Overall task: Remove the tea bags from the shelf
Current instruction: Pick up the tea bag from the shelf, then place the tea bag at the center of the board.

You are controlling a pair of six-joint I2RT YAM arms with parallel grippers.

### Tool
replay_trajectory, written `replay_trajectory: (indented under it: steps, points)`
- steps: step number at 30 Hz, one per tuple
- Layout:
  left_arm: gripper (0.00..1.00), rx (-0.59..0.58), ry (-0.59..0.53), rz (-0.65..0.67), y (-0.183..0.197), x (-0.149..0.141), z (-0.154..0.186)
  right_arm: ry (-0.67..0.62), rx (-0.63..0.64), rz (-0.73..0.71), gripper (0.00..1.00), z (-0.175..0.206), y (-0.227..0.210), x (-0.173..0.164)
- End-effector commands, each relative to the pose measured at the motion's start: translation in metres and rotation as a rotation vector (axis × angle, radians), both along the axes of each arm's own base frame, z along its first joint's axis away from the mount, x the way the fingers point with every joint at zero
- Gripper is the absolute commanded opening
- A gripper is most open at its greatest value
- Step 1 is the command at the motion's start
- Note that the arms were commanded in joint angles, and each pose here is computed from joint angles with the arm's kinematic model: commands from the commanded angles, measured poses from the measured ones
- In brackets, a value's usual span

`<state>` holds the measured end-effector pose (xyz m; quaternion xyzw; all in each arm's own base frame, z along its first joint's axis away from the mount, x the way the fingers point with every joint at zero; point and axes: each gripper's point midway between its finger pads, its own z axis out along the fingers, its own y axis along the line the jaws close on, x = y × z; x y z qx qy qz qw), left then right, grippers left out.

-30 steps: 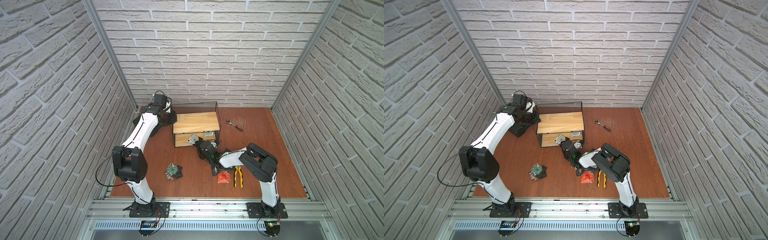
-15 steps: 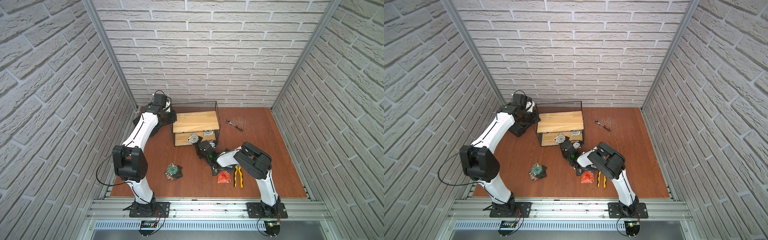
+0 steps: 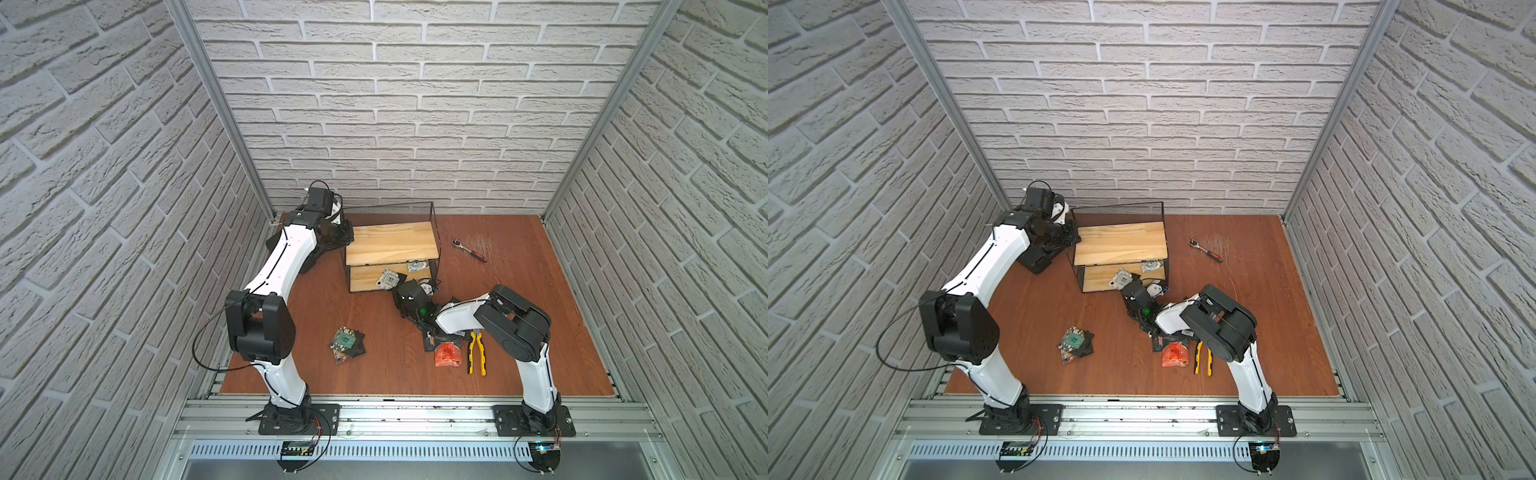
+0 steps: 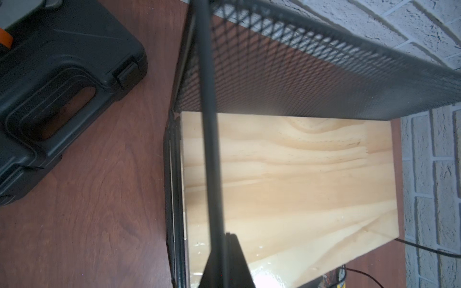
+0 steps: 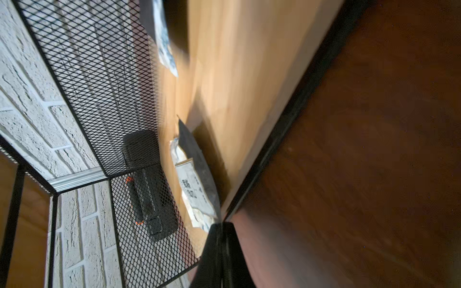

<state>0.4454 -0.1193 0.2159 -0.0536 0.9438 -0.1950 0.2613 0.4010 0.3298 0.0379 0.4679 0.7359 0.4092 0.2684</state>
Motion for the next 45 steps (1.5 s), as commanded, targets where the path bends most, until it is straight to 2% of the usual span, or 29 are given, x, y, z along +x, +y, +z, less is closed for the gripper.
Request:
replay_trajectory:
  steps: [1, 6, 13, 20, 27, 36, 39, 45]
  points:
    - [0.07, -0.009, 0.006, 0.054, 0.006, 0.0, -0.004, -0.049, 0.009, 0.032, 0.03, 0.043, 0.0, -0.009]
    - [0.07, -0.015, 0.013, 0.071, 0.006, -0.003, -0.006, -0.025, -0.024, 0.097, 0.03, 0.058, -0.009, -0.03]
    - [0.06, -0.025, 0.021, 0.082, 0.004, -0.007, -0.009, -0.028, -0.1, 0.321, 0.03, 0.071, -0.008, -0.07]
    - [0.06, -0.033, 0.019, 0.074, 0.001, -0.007, -0.008, -0.125, -0.141, 0.536, 0.03, 0.1, 0.006, -0.105]
    - [0.06, -0.024, 0.016, 0.044, -0.001, -0.005, -0.007, -0.226, -0.082, 0.785, 0.03, 0.116, 0.052, -0.137]
    - [0.07, -0.023, 0.016, 0.034, 0.001, -0.007, -0.006, -0.272, -0.049, 1.021, 0.03, 0.112, 0.111, -0.172]
    - [0.07, -0.019, 0.018, 0.032, 0.002, -0.007, -0.007, -0.254, -0.041, 1.072, 0.03, 0.104, 0.125, -0.179]
    - [0.07, -0.018, 0.018, 0.027, 0.002, -0.008, -0.006, -0.161, -0.116, 1.094, 0.03, 0.073, 0.129, -0.18]
